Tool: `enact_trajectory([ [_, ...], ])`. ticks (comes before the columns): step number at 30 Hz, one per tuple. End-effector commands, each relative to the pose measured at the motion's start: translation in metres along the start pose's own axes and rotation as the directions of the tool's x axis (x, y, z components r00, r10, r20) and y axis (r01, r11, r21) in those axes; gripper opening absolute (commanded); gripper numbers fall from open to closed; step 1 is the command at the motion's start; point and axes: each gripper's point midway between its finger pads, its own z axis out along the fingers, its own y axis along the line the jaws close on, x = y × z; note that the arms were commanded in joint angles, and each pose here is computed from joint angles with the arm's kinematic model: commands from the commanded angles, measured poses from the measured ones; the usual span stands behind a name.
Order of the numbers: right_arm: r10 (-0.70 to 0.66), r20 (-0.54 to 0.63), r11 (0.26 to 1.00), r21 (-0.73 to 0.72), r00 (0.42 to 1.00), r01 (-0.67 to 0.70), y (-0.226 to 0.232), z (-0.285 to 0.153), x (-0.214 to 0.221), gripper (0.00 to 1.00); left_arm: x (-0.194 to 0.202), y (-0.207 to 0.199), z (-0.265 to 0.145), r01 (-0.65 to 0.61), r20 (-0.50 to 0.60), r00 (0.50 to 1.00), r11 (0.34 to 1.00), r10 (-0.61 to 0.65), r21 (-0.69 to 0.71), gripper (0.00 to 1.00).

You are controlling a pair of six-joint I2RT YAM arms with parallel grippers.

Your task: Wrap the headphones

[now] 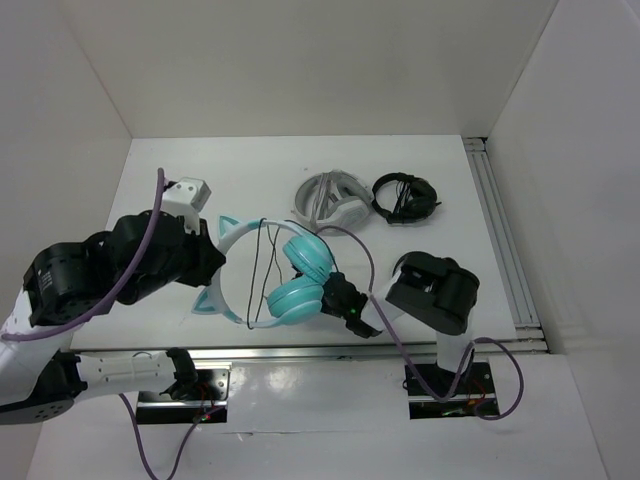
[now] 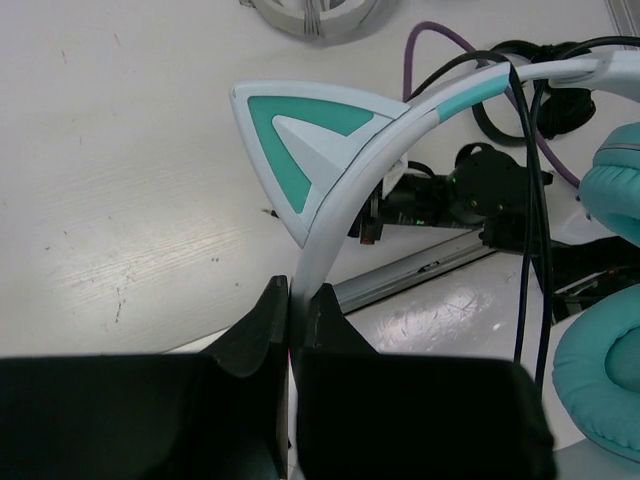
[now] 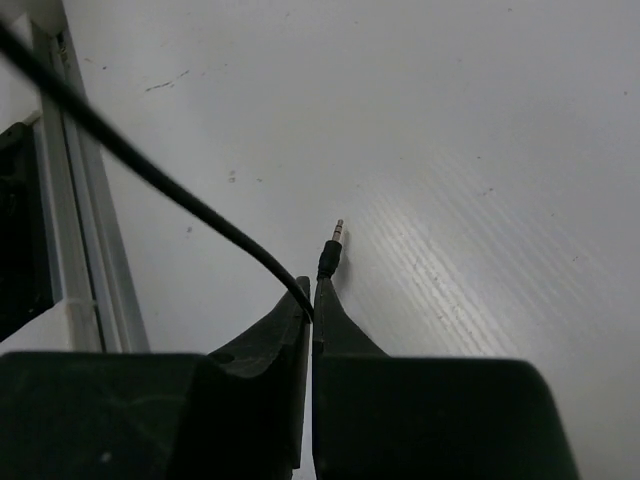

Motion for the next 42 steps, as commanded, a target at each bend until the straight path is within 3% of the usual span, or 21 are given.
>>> enact_trajectory([
  [1,-0.025,0.161,0.999,-0.015,0.987,0.028,0.018,-0.012,-0.045,0.00,-0.035,-0.007,-0.012,0.148,0.152,0.976,0.987,-0.155,0.058,0.00],
  [5,-0.027,0.192,0.999,-0.011,0.981,0.030,0.036,-0.026,-0.054,0.00,-0.044,0.011,-0.012,0.225,0.229,0.950,0.974,-0.214,-0.024,0.00],
  [12,-0.153,0.095,0.982,0.129,0.984,0.140,0.078,-0.060,-0.029,0.00,-0.053,0.046,0.004,0.334,0.348,0.907,0.908,-0.237,-0.253,0.00],
  [19,-0.260,0.043,0.957,0.147,0.965,0.251,0.141,-0.099,-0.022,0.00,-0.048,0.073,0.052,0.338,0.303,0.931,0.797,-0.204,-0.500,0.00],
  [23,-0.335,0.034,0.916,0.246,0.941,0.317,0.157,-0.124,-0.038,0.00,-0.044,0.087,0.092,0.243,0.246,0.961,0.800,-0.124,-0.548,0.00],
  [28,-0.395,0.012,0.894,0.234,0.919,0.382,0.172,-0.130,-0.066,0.00,0.000,0.101,0.132,0.096,0.089,0.995,0.749,-0.050,-0.656,0.00],
  [31,-0.450,-0.017,0.852,0.291,0.893,0.435,0.158,-0.131,-0.074,0.00,0.033,0.093,0.144,0.000,-0.018,1.000,0.739,-0.017,-0.674,0.00],
  [37,-0.576,-0.124,0.719,0.394,0.808,0.573,0.127,-0.142,-0.093,0.00,0.082,0.067,0.169,-0.306,-0.266,0.946,0.773,0.184,-0.555,0.00],
  [42,-0.640,-0.183,0.617,0.455,0.746,0.641,0.112,-0.162,-0.116,0.01,0.111,0.039,0.179,-0.399,-0.343,0.897,0.847,0.280,-0.352,0.00],
])
